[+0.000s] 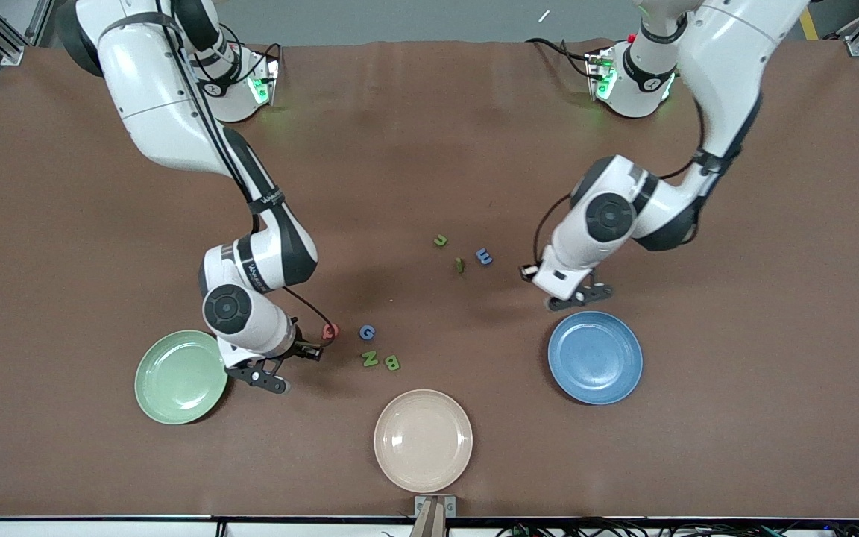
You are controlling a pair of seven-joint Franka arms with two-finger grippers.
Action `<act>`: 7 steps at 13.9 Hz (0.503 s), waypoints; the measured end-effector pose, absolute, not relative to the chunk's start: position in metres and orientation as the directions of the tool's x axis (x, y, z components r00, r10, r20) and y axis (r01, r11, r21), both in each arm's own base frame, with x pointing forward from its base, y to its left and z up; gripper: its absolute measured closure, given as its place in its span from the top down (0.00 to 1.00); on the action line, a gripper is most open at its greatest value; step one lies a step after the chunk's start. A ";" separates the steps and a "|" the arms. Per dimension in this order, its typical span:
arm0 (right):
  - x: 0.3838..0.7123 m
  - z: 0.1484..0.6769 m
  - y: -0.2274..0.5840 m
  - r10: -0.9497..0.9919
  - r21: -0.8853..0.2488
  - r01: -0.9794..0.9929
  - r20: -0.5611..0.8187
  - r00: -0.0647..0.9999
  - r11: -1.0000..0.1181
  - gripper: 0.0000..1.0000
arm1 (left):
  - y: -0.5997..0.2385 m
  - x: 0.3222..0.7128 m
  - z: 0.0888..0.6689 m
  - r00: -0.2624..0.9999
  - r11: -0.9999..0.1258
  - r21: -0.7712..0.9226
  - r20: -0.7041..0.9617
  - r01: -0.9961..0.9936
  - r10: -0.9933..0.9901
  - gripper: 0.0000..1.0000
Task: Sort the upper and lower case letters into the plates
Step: 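Drop the pink o on the green plate while the left gripper grasps m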
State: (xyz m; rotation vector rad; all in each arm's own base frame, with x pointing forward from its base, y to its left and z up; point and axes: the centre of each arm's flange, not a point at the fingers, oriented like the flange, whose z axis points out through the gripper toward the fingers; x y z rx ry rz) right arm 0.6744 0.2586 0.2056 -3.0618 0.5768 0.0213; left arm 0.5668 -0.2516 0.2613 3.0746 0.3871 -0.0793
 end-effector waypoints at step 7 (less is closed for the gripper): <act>0.644 0.178 0.288 -0.407 0.009 -0.408 -0.049 0.912 -0.913 0.73 | -0.188 0.658 0.228 0.983 -0.984 0.003 0.061 0.176 0.175 0.32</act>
